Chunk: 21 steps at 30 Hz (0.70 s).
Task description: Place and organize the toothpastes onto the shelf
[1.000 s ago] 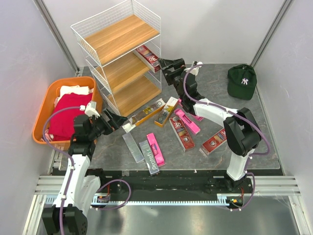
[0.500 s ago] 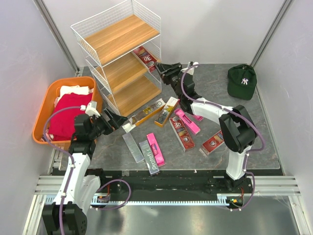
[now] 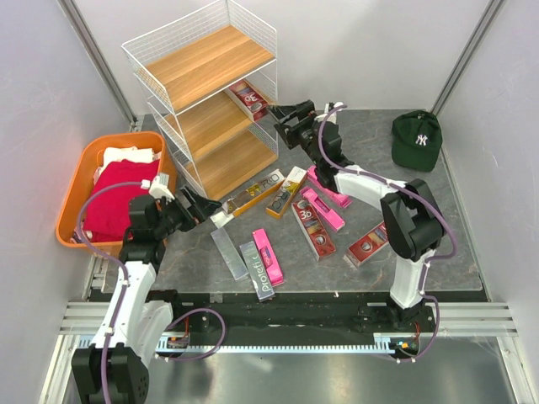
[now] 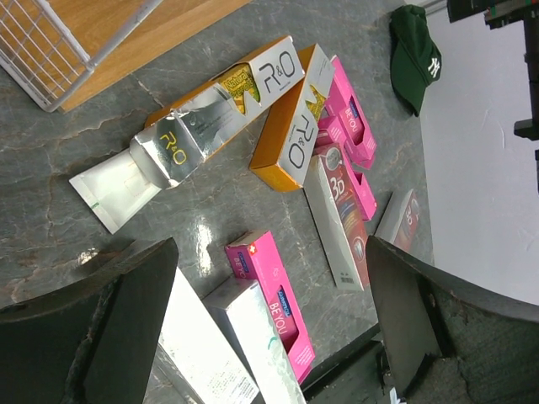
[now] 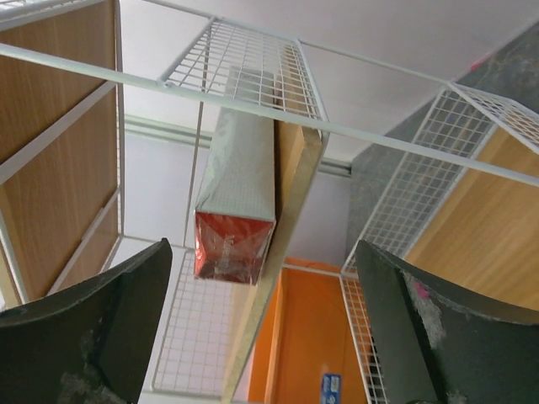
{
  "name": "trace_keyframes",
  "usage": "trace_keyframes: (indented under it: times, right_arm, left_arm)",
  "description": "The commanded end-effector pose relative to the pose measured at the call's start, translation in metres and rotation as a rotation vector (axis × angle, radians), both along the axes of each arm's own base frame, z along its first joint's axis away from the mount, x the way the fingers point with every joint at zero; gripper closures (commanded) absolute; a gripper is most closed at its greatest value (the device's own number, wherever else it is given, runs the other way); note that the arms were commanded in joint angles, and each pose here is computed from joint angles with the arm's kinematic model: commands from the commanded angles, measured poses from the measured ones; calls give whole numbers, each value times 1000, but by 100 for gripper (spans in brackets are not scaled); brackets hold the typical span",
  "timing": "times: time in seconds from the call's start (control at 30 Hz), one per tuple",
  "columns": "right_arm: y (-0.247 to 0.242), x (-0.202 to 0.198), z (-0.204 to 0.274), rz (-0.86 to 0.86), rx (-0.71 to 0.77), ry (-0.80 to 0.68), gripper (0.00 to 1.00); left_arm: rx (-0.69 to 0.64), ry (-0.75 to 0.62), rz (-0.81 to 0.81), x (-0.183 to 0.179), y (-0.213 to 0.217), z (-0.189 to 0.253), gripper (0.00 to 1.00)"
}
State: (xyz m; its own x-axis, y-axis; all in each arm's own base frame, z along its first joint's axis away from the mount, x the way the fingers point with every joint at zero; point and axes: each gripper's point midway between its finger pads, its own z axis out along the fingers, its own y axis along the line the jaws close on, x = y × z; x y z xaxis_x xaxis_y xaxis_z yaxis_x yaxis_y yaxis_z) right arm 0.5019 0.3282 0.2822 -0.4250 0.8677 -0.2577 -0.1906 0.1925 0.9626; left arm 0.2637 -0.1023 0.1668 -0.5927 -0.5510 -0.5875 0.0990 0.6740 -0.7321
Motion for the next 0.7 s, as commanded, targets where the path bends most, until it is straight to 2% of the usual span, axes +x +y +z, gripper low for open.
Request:
trace_keyframes:
  times: [0.0, 0.13, 0.23, 0.53, 0.6, 0.67]
  right_arm:
    - [-18, -23, 34, 38, -57, -79, 2]
    - [-33, -45, 28, 46, -218, -73, 2]
    - [-52, -63, 12, 28, -368, -50, 2]
    - [-141, -130, -66, -44, -917, 139, 2]
    - [-155, -146, -73, -51, -973, 165, 2]
    - [-162, -167, -102, -7, -1042, 227, 2]
  left_arm:
    - [22, -73, -49, 5, -6, 16, 0]
    - [46, -74, -41, 12, -6, 18, 0]
    - [83, -59, -91, 14, -26, 18, 0]
    - [262, 13, -149, 39, -85, 4, 0]
    - [269, 22, -172, 42, -98, 4, 0]
    - [302, 60, -178, 47, -107, -9, 0]
